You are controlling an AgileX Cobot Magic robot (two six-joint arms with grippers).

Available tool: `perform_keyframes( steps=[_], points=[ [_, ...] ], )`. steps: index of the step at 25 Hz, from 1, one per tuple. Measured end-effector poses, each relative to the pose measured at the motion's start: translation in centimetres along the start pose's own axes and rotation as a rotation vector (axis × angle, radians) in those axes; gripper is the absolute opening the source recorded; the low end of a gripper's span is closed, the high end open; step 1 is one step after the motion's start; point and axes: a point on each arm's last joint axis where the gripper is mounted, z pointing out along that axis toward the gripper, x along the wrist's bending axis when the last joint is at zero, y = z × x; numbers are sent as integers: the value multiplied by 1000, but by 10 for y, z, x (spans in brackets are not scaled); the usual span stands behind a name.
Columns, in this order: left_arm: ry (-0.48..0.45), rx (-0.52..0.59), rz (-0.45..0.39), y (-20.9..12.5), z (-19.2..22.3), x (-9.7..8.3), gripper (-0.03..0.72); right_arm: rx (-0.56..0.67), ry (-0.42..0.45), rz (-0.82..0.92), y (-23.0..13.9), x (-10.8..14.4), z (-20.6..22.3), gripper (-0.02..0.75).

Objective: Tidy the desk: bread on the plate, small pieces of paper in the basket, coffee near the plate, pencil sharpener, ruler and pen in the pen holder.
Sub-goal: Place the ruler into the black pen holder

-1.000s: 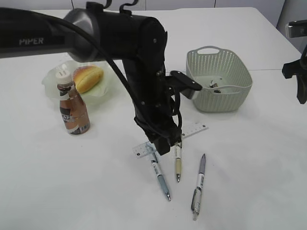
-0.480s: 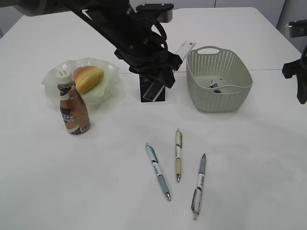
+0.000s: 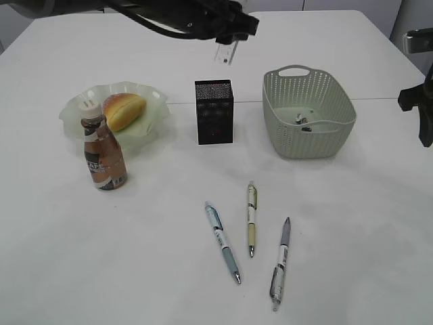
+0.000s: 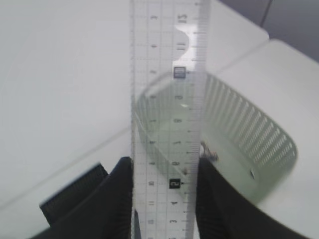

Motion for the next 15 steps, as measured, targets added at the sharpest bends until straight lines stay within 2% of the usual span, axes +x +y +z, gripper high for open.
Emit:
perform_keyframes(
  steps=[4,7,11,15],
  points=[
    [45,-215,28,18,-1,4,251,0,0,0,0,0,0,402],
    [71,-335,33,21,6,8,251,0,0,0,0,0,0,402],
    [92,-387,34,5,31,13,251,0,0,0,0,0,0,402],
    [106,-377,32,-19,56,18,251,0,0,0,0,0,0,402]
  ],
)
